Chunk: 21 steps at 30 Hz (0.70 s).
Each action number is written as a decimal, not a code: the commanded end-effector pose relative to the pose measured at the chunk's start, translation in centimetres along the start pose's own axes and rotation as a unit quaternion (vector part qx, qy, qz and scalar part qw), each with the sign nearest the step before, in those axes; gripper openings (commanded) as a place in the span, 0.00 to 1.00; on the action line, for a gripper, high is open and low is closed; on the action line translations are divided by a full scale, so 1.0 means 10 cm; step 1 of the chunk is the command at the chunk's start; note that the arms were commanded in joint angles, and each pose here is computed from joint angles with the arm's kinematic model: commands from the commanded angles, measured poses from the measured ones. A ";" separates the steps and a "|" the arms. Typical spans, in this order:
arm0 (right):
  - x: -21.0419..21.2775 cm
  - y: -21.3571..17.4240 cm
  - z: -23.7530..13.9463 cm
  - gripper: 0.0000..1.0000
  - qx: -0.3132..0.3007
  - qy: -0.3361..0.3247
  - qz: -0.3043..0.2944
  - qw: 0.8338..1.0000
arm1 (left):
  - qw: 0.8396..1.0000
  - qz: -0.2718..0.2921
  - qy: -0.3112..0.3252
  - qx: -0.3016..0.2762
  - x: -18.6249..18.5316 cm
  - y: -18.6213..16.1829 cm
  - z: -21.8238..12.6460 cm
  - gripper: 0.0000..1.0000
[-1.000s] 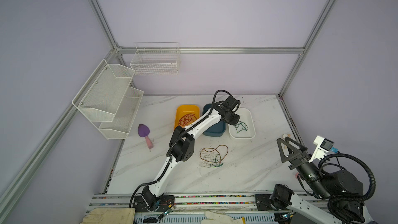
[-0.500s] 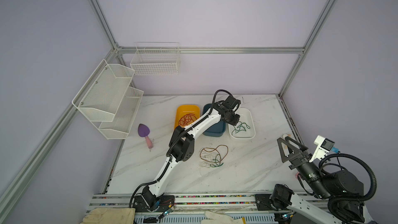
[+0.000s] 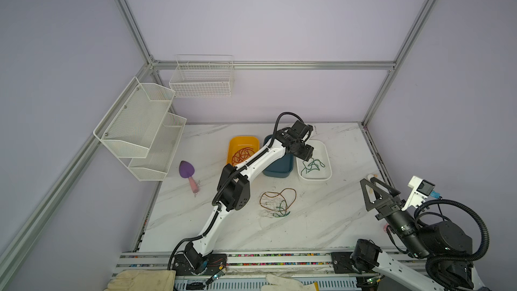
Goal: Untangle the cables
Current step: 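Move both grippers back down toward the remaining wire tangle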
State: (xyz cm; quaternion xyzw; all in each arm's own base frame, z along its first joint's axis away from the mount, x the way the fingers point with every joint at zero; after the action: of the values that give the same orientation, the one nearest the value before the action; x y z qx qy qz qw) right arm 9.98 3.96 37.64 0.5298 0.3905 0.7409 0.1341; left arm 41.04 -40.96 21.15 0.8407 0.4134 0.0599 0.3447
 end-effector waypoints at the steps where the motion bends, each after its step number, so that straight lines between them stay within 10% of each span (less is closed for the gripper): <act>1: -0.03 -0.02 0.03 0.98 0.000 -0.014 -0.001 1.000 | 0.994 0.021 -0.005 -0.109 -0.13 0.55 -0.75 0.66; 15: -0.05 -0.08 0.12 0.98 0.010 -0.043 -0.006 0.999 | 0.978 0.080 0.024 -0.192 -0.19 0.82 -1.56 1.00; 21: -0.05 -0.24 0.33 0.98 0.039 -0.083 -0.040 0.995 | 0.957 0.122 0.096 -0.245 -0.08 0.77 -2.07 1.00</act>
State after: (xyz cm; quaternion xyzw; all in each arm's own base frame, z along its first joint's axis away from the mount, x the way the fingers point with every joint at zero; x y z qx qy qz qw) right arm 11.98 6.23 36.29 0.5642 0.4200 0.6930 0.1582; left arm 38.54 -36.64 37.05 0.7970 0.3393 0.1968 0.4593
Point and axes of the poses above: each gripper's point midway between its finger pads, its own z axis out along the fingers, its own x axis along the line the jaws close on, y = z × x, the point moved 5 cm from there along -z, back along the fingers, and after that the axes turned 3 degrees about z, right-handed, at the moved point
